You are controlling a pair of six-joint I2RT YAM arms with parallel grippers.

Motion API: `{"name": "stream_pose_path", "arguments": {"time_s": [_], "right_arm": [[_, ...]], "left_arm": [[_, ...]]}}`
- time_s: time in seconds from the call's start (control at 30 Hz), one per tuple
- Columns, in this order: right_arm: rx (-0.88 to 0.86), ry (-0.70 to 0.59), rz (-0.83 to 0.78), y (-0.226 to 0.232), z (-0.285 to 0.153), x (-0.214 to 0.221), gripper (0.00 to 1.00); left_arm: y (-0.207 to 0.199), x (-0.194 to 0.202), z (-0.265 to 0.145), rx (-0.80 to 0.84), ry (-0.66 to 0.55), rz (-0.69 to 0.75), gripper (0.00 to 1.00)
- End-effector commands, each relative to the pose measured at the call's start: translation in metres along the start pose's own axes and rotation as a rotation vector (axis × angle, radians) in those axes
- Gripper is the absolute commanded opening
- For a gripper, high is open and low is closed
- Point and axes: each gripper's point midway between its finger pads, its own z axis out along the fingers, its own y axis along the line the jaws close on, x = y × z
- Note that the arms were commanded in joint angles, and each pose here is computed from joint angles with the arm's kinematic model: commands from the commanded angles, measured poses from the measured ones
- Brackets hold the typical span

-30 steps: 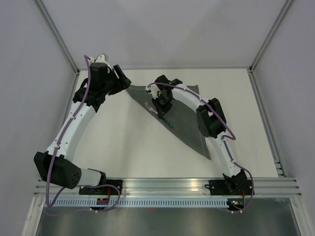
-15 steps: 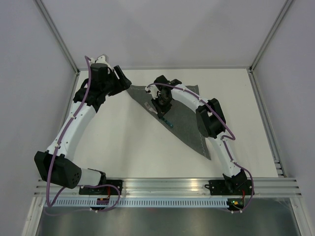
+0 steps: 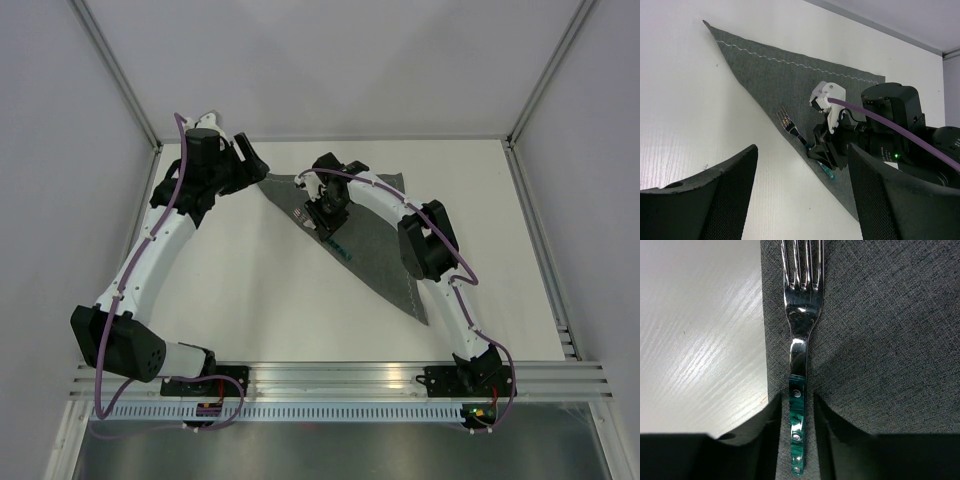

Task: Fold the napkin, place the utensils inside, and roll it up
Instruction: Place the utensil onto the napkin, then fold the napkin

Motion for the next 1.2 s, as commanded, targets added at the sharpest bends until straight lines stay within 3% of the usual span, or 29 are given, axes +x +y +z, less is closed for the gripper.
{"name": "stream_pose_path", "arguments": {"time_s": [0.0, 0.2, 0.3, 0.37, 0.5, 0.63, 0.73, 0.97, 1.17], "right_arm": [[0.062, -0.032, 0.043, 0.004, -0.026, -0.009, 0.40], [0.047, -0.121, 0.012, 0.015, -0.065, -0.028, 0.55], [0.040, -0.217, 0.008, 0.018, -0.112, -0.042, 0.57], [0.030, -0.280, 0.054, 0.001, -0.138, -0.046, 0.57], [0.027, -0.424, 0.168, -0.043, -0.209, -0.033, 0.57], [0.090, -0.549, 0.289, -0.103, -0.262, 0.002, 0.57], [0.138, -0.575, 0.319, -0.118, -0.278, 0.028, 0.57], [0.181, -0.603, 0.380, -0.136, -0.282, 0.064, 0.57], [0.211, -0.612, 0.418, -0.154, -0.282, 0.075, 0.58]], "left_arm": [[-0.005, -0.005, -0.001, 0.040, -0.014, 0.046, 0.79], [-0.012, -0.007, -0.005, 0.081, -0.025, 0.065, 0.81], [-0.025, -0.002, -0.008, 0.141, -0.029, 0.097, 0.81], [-0.029, 0.007, -0.006, 0.147, -0.038, 0.142, 0.81], [-0.075, 0.038, -0.008, 0.234, -0.091, 0.280, 0.81], [-0.105, 0.097, -0.006, 0.305, -0.122, 0.436, 0.80], [-0.132, 0.150, -0.007, 0.372, -0.151, 0.627, 0.81], [-0.185, 0.284, -0.031, 0.609, -0.164, 0.934, 0.83], [-0.211, 0.347, -0.045, 0.698, -0.229, 1.116, 0.84]]}}
